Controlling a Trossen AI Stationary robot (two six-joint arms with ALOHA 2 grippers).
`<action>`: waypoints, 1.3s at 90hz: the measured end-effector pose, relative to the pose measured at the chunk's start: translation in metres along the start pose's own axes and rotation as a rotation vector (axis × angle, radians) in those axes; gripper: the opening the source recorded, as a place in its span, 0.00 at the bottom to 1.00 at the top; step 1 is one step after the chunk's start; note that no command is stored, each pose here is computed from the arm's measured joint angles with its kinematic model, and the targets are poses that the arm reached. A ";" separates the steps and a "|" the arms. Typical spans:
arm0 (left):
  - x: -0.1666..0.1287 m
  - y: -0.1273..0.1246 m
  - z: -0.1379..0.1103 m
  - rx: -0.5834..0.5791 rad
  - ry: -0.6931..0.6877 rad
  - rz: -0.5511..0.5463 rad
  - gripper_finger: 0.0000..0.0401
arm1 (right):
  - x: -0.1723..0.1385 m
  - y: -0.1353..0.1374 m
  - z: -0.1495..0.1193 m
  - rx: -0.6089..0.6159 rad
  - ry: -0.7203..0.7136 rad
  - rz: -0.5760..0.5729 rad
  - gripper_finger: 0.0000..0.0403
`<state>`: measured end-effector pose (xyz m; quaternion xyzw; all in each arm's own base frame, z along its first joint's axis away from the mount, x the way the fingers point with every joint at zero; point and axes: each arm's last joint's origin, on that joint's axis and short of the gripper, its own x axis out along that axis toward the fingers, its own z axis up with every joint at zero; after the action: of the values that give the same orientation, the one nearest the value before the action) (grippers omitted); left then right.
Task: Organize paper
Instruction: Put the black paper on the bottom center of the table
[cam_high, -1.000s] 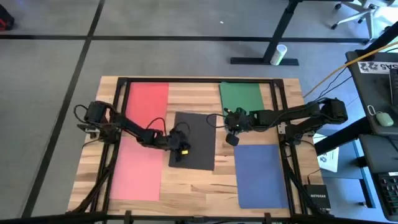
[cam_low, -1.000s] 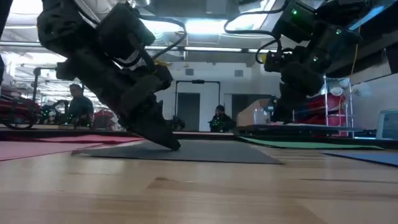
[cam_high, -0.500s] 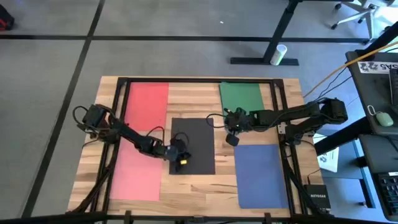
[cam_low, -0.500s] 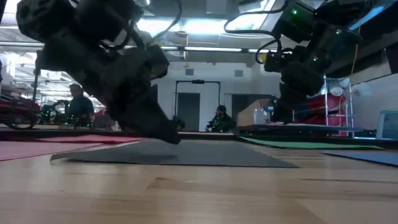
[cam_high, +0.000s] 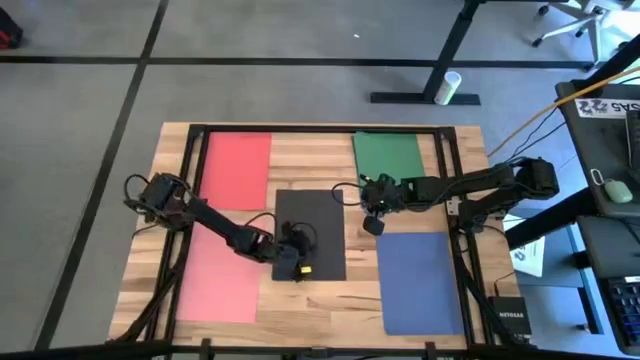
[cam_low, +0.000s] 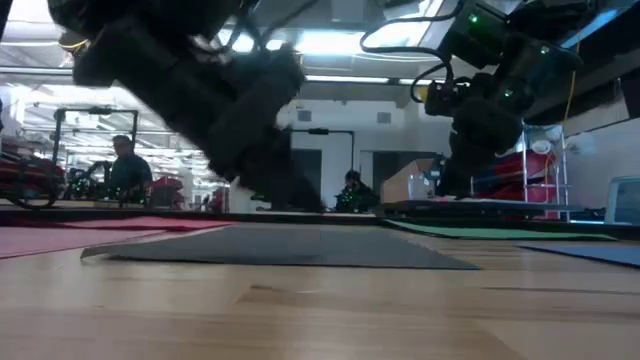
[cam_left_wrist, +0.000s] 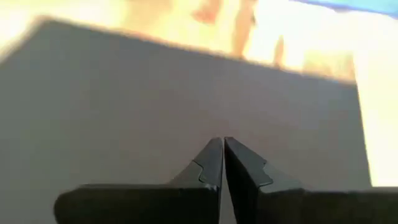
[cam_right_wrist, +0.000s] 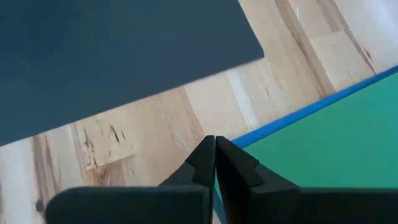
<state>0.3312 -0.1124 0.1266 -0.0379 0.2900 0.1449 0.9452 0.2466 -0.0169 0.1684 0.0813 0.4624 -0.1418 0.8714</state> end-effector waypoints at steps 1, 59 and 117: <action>0.000 0.000 0.000 0.005 0.004 0.002 0.00 | 0.000 0.000 0.000 0.000 0.000 0.000 0.00; 0.009 -0.004 -0.021 -0.079 0.197 -0.059 0.00 | 0.000 0.000 0.000 -0.010 0.000 0.000 0.00; -0.002 -0.032 0.009 -0.008 0.216 -0.117 0.00 | 0.000 0.000 0.000 -0.018 0.002 0.008 0.00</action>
<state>0.3440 -0.1418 0.1347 -0.0738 0.3866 0.0858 0.9153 0.2467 -0.0166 0.1683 0.0756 0.4642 -0.1344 0.8722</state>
